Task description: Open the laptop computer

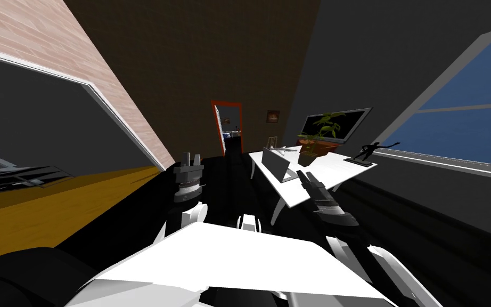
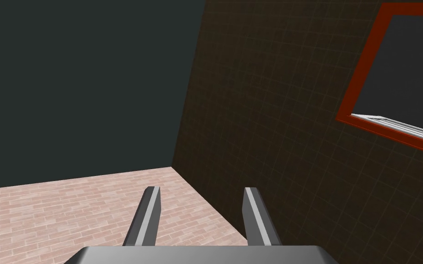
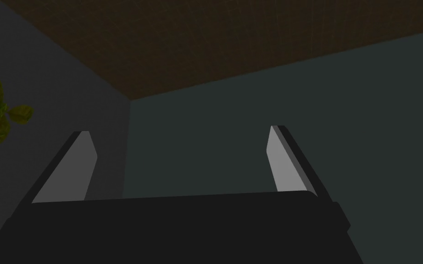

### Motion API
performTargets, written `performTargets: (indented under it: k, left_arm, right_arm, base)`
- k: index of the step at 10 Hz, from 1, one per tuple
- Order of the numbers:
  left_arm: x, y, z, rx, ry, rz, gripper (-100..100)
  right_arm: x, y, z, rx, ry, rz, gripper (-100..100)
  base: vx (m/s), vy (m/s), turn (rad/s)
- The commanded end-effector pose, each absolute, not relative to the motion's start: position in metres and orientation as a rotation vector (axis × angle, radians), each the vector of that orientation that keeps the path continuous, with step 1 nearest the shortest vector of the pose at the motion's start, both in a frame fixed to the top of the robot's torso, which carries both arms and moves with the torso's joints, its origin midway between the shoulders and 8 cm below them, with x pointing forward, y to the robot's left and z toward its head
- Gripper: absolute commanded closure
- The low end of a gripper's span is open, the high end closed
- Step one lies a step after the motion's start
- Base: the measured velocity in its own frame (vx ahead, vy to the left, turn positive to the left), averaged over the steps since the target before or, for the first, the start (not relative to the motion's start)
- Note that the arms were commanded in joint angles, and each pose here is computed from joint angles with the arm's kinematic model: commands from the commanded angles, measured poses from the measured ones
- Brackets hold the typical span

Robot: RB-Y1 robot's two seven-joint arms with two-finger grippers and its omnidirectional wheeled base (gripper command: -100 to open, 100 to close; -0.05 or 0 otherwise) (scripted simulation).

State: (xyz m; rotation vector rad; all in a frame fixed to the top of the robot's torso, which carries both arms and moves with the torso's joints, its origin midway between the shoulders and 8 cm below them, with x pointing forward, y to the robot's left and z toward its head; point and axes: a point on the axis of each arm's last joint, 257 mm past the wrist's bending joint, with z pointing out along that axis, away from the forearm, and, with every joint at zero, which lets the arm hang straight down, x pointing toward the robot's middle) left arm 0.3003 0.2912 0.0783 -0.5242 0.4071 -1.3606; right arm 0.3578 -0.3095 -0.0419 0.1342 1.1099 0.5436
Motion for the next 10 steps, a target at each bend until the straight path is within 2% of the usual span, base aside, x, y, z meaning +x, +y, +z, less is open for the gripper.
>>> performTargets:
  k: [1,10]
  left_arm:
    - [0.3,0.291,0.078,-0.524,0.407,-1.361,0]
    - [0.3,0.291,0.078,-0.524,0.407,-1.361,0]
  right_arm:
    - [0.364,-0.332,-0.062,0.067,1.191,0.392,-100]
    - [0.372,-0.432,-0.113,-0.237,1.432,-0.164,-100]
  base:
    - [0.093,0.138,-0.035]
    - [0.085,0.131,-0.036]
